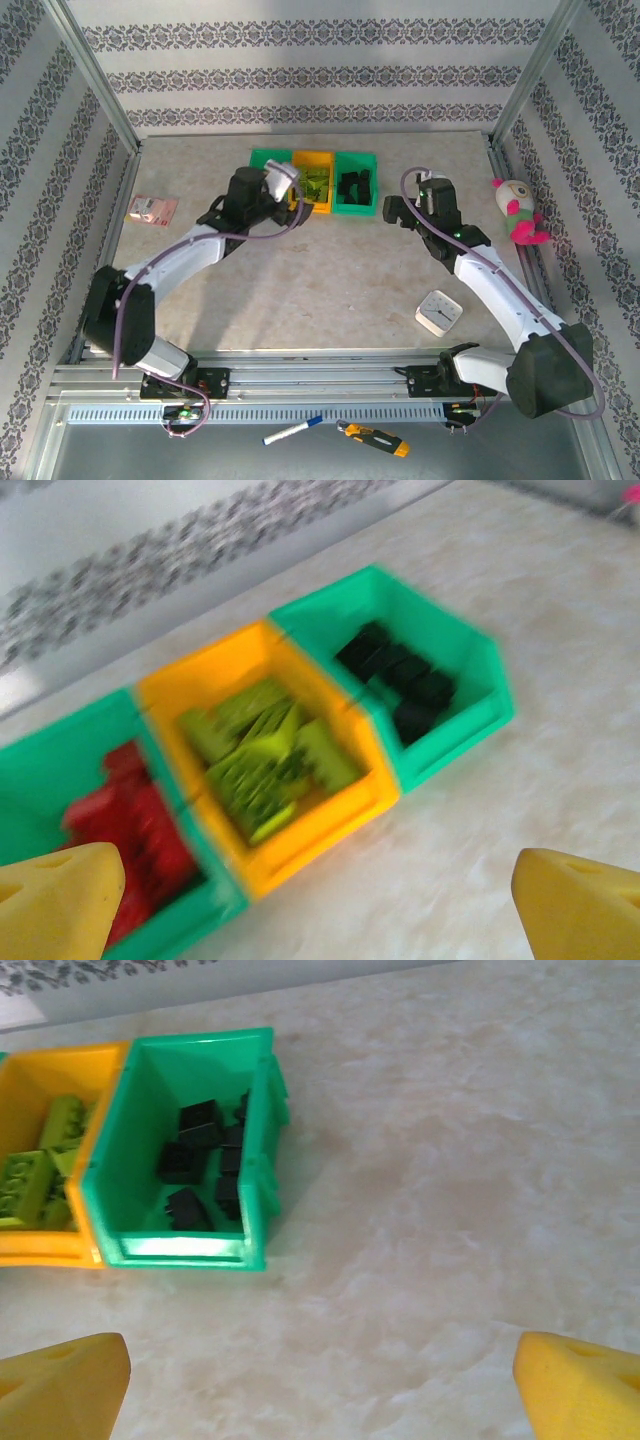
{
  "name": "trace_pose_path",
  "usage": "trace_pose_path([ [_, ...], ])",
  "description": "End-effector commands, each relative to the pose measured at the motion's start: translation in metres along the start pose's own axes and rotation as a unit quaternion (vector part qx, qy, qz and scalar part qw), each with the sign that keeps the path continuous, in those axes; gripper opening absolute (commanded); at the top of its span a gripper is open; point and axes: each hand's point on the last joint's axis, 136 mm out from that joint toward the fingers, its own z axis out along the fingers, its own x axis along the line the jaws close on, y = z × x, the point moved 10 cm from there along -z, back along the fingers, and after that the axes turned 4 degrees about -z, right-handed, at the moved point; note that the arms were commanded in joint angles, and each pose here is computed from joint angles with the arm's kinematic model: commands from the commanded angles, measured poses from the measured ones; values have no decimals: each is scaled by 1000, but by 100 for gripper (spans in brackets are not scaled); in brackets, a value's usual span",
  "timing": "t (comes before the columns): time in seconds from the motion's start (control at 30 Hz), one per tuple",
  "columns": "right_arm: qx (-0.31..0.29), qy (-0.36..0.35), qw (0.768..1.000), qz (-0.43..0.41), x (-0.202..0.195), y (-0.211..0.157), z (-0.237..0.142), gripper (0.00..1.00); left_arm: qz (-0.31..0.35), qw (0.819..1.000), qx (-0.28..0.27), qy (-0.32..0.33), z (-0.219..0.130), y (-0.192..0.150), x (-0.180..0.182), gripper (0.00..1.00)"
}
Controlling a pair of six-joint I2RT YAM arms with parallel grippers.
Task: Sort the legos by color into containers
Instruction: Reset both arms
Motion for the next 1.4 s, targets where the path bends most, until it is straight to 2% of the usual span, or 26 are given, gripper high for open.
trace_pose_path([
  [0.0, -24, -14, 999, -18, -15, -10, 14, 98, -36, 994, -24, 98, -25, -23, 23, 99],
  [0.07, -37, -21, 999, -15, -25, -20, 20, 98, -70, 987, -27, 141, -38, -48, 36, 99],
  [0.2, -121, -67, 990, -12, -44, -39, 30, 98, -99, 974, -14, 203, -63, -87, 56, 99],
  [0.27, -115, -89, 989, 5, -59, -37, 31, 98, -101, 971, -12, 218, -70, -98, 62, 99],
  [0.43, -126, -136, 982, -44, -79, -45, 47, 98, -112, 966, -31, 229, -71, -124, 84, 99],
  [0.5, -135, -120, 983, -23, -86, -52, 55, 98, -126, 963, -59, 232, -68, -131, 92, 99],
  [0.73, -184, -95, 978, -39, -82, -78, 72, 98, -105, 965, -56, 235, -50, -142, 104, 99],
  [0.8, -191, -95, 976, -38, -82, -85, 72, 98, -121, 962, -54, 238, -47, -146, 110, 99],
  [0.93, -166, -83, 982, -48, -80, -88, 75, 98, -159, 956, -64, 237, -42, -167, 124, 99],
  [1.03, -163, -81, 982, -50, -80, -88, 75, 98, -163, 956, -51, 239, -40, -168, 126, 99],
  [1.37, -163, -80, 982, -49, -80, -88, 76, 98, -161, 954, -61, 246, -40, -168, 126, 99],
])
